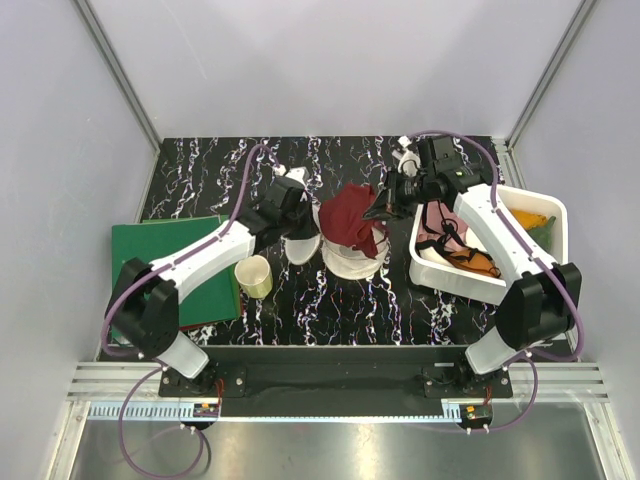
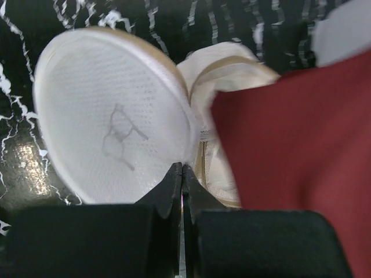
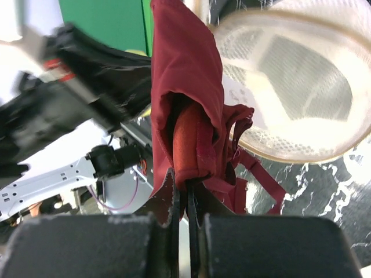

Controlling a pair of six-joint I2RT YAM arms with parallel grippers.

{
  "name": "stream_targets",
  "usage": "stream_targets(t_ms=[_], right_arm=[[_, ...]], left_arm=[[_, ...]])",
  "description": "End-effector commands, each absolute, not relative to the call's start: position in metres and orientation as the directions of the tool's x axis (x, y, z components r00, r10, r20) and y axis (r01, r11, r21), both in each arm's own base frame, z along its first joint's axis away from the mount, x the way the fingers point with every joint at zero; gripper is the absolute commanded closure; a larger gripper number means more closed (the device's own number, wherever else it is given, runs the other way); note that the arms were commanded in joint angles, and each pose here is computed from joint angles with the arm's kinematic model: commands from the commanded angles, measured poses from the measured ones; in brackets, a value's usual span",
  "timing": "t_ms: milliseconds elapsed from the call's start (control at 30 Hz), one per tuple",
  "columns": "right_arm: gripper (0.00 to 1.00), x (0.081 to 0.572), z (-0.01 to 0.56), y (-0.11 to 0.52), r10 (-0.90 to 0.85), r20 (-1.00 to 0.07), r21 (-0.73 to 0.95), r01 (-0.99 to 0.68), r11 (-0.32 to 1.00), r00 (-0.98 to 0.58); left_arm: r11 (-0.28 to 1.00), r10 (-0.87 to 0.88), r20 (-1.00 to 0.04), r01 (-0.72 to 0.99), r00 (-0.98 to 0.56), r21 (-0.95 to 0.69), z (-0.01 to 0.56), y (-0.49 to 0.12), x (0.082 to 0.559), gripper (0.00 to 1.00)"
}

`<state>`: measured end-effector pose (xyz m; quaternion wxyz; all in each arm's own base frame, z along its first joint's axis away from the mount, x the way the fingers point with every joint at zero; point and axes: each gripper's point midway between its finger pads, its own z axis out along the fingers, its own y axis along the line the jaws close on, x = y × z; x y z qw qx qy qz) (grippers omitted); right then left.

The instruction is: Place the bra in the laundry bag and zip it closed

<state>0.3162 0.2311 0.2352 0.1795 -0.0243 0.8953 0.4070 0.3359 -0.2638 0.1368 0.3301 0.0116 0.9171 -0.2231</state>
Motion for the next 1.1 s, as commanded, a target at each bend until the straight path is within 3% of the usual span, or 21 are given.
stream_targets(t_ms=[0, 500, 700, 967, 1067], right_arm=[[1.00, 0.302, 0.248, 0.238, 0.068, -0.312, 0.744, -0.199, 0.638, -0.948], [1.00, 0.293, 0.183, 0.208, -0.130, -0.219, 0.447, -0.218, 0.868, -0.967], [1.00, 0.297, 0.181, 0.190, -0.133, -0.248, 0.351, -0.217, 0.911, -0.960], [1.00, 0.289, 0.187, 0.197, -0.117, -0.254, 0.404, -0.215, 0.889, -0.960], [1.00, 0.284, 0.179, 0.213, -0.139, -0.206, 0.477, -0.223, 0.850, -0.969]], left_arm=[[0.890, -0.129, -0.687, 0.222, -0.715, -0.399, 0.161, -0.266, 0.339, 1.00], [0.848, -0.018, -0.753, 0.389, -0.657, -0.360, 0.180, -0.286, 0.328, 1.00], [0.854, -0.003, -0.757, 0.393, -0.653, -0.342, 0.177, -0.284, 0.328, 1.00], [0.861, -0.002, -0.748, 0.379, -0.664, -0.339, 0.171, -0.285, 0.330, 1.00], [0.843, 0.006, -0.749, 0.406, -0.662, -0.352, 0.174, -0.293, 0.329, 1.00]])
